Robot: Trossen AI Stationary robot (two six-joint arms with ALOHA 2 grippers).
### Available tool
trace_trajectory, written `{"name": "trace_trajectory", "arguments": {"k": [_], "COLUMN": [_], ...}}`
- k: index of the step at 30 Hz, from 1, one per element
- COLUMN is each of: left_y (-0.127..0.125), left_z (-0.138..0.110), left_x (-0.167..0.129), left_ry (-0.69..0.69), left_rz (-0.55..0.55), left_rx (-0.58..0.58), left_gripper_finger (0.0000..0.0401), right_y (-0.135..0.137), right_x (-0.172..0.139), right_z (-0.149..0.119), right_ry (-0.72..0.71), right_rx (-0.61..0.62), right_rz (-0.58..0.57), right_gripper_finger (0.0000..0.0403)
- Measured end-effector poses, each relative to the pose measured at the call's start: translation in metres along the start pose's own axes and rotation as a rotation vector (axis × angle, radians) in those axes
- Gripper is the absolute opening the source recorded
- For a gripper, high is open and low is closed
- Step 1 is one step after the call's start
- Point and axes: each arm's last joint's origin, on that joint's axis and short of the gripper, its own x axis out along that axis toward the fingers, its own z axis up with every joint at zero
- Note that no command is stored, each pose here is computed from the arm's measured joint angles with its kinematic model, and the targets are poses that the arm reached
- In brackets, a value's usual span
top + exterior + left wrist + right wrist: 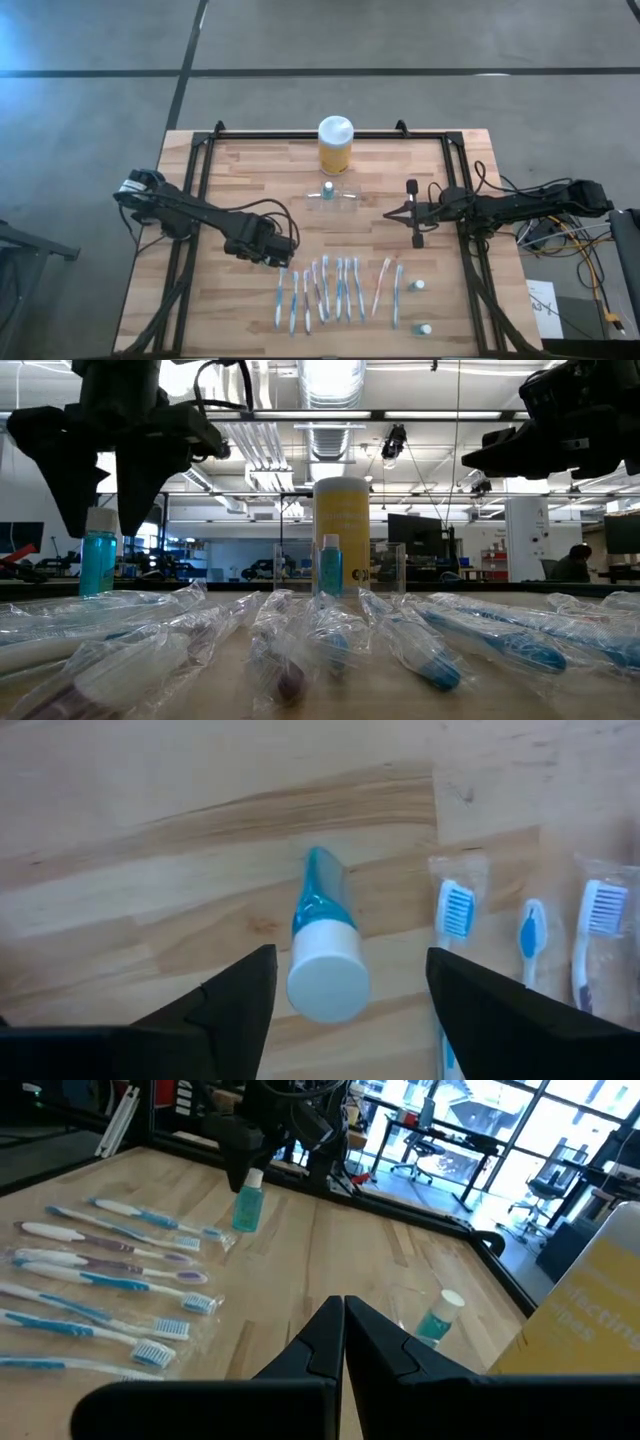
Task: Pick & Place toothbrushing station
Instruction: Put the blue mouthwash into the transparent organizer
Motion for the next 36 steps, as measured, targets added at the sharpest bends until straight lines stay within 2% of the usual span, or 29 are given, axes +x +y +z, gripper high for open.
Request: {"name": "trace_trajectory", "arguments": {"k": [6, 20, 36], "left_y": [0.0000, 0.0001, 0.0027], "left_z": [0.0007, 0.0000, -0.0008], "left_x": [0.0001, 0.0001, 0.0036], "left_ry": [-0.001, 0.017, -0.012], "left_rz": [0.000, 0.001, 0.015], "left_rx": [0.001, 0.009, 0.043], "left_gripper_finger": [0.0238, 0.0130, 0.0085], "right_y": [0.0000, 0.0000, 0.0000], "right_x": [0.0000, 0.0000, 0.0000], "right_z": [0.0000, 0.0000, -0.0001], "right_ry": [0.000, 0.000, 0.001], "right_rx": [-0.003, -0.003, 0.000], "right_rz": [0.000, 0.000, 0.000], "right_gripper_finger": [0.0008, 0.0008, 0.0008]}}
